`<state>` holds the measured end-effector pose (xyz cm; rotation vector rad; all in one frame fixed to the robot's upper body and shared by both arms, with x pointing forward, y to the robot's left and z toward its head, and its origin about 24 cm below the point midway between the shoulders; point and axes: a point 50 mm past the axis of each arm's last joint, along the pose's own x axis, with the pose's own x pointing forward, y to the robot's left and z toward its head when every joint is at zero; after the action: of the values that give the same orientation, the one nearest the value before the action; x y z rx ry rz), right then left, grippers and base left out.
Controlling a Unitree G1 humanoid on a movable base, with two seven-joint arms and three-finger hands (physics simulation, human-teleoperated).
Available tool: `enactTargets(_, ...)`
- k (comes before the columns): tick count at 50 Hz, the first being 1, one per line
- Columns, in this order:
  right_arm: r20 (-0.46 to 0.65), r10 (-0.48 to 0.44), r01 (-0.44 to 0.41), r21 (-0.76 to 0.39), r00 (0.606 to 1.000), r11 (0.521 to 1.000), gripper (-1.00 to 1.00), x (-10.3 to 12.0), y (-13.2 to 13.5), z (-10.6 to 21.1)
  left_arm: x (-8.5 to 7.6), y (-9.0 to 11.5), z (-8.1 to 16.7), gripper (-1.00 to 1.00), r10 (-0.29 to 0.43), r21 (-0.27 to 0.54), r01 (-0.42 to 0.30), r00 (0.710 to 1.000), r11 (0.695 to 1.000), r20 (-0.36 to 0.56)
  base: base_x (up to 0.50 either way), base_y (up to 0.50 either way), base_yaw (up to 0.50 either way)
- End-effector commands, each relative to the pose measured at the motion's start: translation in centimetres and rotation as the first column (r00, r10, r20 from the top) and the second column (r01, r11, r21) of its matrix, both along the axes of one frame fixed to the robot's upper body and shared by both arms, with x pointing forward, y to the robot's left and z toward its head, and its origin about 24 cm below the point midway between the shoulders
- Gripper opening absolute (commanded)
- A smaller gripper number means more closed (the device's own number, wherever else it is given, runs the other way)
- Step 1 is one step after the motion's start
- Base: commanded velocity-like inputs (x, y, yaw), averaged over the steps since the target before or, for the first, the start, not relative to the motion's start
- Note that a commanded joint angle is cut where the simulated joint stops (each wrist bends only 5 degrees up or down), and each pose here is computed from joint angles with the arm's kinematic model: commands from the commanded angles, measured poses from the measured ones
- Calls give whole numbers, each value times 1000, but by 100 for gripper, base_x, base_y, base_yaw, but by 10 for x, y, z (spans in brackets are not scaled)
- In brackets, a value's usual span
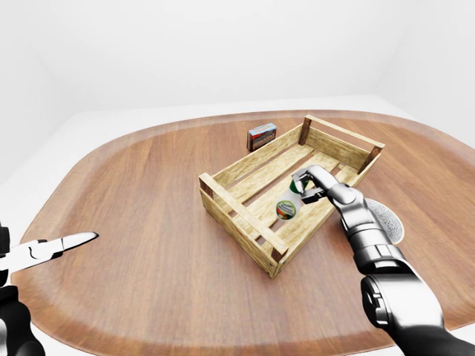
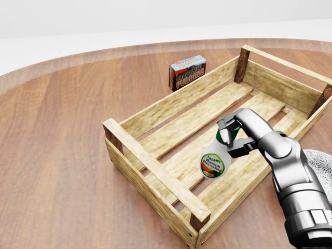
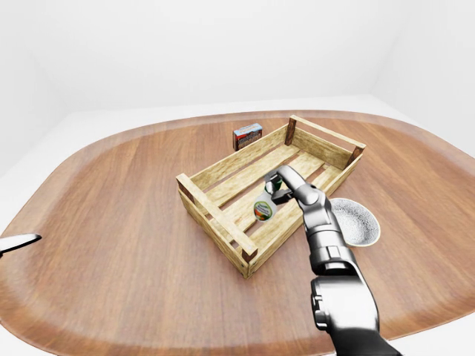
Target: Pick up the salad dressing and put it in the tray.
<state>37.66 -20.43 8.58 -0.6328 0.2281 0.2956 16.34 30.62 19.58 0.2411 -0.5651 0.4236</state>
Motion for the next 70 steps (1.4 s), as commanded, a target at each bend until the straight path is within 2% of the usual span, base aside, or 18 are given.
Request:
enactTargets(1, -18, -123, 123, -7, 992, 992, -100, 6, -8, -15, 1, 1, -2, 100, 1, -7, -1, 1000, 1000, -9, 0, 0, 0)
enactTargets(3, -33, -128, 127, -41, 991, 991, -100, 5, -8, -20, 0, 0, -1, 100, -1, -3, 1, 1000, 1000, -2, 0, 0, 0)
enactTargets(21, -100, -180, 174, -66, 979, 982, -100, -1, -16, -36, 1, -1, -2, 100, -4, -4, 4, 1000, 1000, -9, 0, 0, 0)
enactTargets(28, -94, -204, 196, -86, 974, 977, -100, -3, -26, -35, 2, -1, -3, 100, -4, -6, 4, 1000, 1000, -13, 0, 0, 0)
enactTargets(35, -105, -211, 202, -88, 972, 975, -100, -6, -26, -40, -1, -2, 1, 100, -3, 6, 3, 1000, 1000, 7, 0, 0, 0)
enactTargets(45, -102, -210, 201, -93, 972, 975, -100, -5, -26, -39, 1, 0, -3, 100, -3, -7, 3, 1000, 1000, -13, 0, 0, 0)
enactTargets(48, -76, -196, 188, -96, 978, 977, -100, -1, -26, -29, 2, 0, -3, 100, -3, -8, 3, 1000, 1000, -12, 0, 0, 0)
enactTargets(52, 16, -132, 133, -95, 991, 987, -100, 16, -20, 10, 3, -1, -5, 100, -8, -13, 8, 1000, 1000, -17, 0, 0, 0)
enactTargets(56, 71, -84, 91, -109, 994, 990, -100, 26, -13, 35, 6, 1, -10, 100, -12, -28, 11, 999, 1000, -41, 0, 0, 0)
enactTargets(63, 67, -58, 66, -119, 996, 991, -100, 28, -5, 37, 6, 2, -12, 100, -11, -37, 10, 999, 999, -45, 0, 0, 0)
enactTargets(70, 61, -70, 77, -117, 996, 990, -100, 26, -10, 34, 8, -3, -9, 100, -22, -27, 21, 999, 999, -35, 0, 0, 0)
